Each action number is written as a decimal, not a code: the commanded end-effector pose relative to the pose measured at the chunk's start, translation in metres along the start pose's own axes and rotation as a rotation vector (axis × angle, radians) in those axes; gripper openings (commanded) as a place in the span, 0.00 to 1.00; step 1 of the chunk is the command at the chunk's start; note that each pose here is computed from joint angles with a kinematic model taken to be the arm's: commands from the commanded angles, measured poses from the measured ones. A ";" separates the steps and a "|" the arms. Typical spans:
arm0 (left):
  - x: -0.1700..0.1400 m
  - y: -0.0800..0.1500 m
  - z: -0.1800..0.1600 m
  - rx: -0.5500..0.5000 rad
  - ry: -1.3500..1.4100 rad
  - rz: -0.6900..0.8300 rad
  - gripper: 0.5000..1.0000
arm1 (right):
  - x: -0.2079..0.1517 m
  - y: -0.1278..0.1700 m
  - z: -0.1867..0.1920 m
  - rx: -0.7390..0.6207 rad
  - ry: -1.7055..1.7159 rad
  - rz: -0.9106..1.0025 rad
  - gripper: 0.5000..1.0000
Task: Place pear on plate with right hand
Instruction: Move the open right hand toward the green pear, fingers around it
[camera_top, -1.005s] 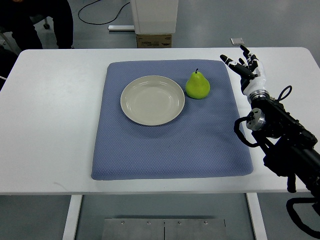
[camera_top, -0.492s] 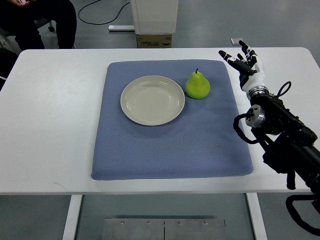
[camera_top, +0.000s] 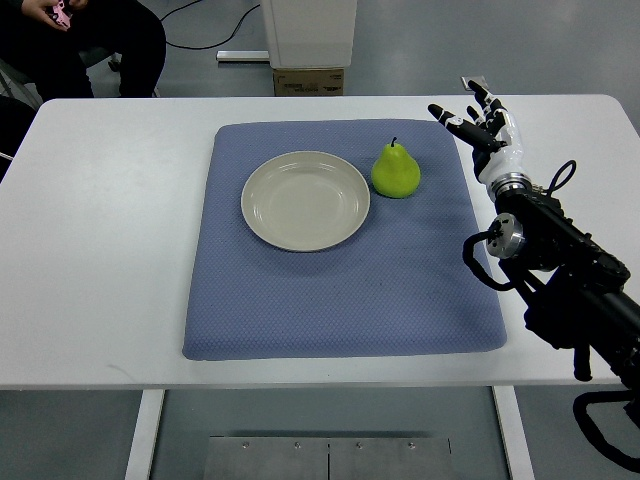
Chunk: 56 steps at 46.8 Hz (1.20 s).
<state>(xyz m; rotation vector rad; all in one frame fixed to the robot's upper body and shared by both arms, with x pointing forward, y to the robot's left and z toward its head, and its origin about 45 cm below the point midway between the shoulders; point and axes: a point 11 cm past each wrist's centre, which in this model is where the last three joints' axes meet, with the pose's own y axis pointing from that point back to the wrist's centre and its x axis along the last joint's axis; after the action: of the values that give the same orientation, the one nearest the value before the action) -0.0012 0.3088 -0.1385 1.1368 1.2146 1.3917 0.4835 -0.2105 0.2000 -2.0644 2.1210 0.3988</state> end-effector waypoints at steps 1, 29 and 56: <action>0.000 0.000 0.000 0.000 0.000 0.000 1.00 | -0.003 0.001 0.003 0.001 0.019 -0.012 1.00; 0.000 0.000 0.000 0.000 0.000 0.000 1.00 | -0.032 0.016 0.019 0.081 0.200 -0.165 1.00; 0.000 0.000 0.000 0.000 0.000 0.000 1.00 | -0.047 0.024 0.028 0.123 0.327 -0.261 1.00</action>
<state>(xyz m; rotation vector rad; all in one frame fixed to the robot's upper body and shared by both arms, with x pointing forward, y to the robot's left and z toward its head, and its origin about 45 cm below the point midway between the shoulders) -0.0013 0.3087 -0.1386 1.1366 1.2148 1.3914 0.4599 -0.1579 0.1894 -2.4132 1.9323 -0.0890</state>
